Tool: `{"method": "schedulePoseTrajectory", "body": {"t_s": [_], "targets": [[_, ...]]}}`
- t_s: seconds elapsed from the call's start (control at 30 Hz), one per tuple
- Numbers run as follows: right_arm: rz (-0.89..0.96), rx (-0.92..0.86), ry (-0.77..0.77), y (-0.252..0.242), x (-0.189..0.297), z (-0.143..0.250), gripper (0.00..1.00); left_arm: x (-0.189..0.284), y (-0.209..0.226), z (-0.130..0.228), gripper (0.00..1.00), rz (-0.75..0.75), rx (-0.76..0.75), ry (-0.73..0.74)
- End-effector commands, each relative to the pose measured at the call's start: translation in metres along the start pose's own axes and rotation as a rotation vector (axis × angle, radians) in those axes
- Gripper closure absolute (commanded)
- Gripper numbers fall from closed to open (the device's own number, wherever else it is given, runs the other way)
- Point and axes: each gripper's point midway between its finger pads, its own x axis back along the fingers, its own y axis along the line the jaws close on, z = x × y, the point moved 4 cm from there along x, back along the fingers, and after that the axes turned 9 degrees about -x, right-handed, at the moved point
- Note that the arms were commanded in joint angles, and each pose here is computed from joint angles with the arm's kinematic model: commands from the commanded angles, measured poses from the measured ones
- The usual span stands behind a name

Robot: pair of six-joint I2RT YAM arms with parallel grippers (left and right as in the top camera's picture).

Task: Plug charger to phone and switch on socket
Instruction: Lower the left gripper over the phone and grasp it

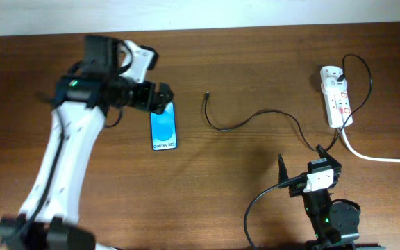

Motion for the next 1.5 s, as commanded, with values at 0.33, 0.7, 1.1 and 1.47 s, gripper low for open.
{"method": "schedulePoseTrajectory", "body": {"t_s": [0.33, 0.7, 1.1, 1.47], "targets": [[0.008, -0.014, -0.001, -0.001, 0.000, 0.001, 0.02, -0.078, -0.003, 0.011, 0.01, -0.049, 0.165, 0.170], [0.008, -0.014, -0.001, -0.001, 0.000, 0.001, 0.02, -0.119, 0.030, 0.045, 0.01, -0.309, 0.388, 0.313], [0.008, -0.014, -0.001, -0.001, 0.000, 0.001, 0.02, -0.165, 0.043, 0.089, 0.01, -0.370, 0.468, 0.474], [0.008, -0.014, -0.001, -0.001, 0.000, 0.001, 0.02, -0.171, 0.042, 0.093, 0.01, -0.356, 0.463, 0.491]]}}
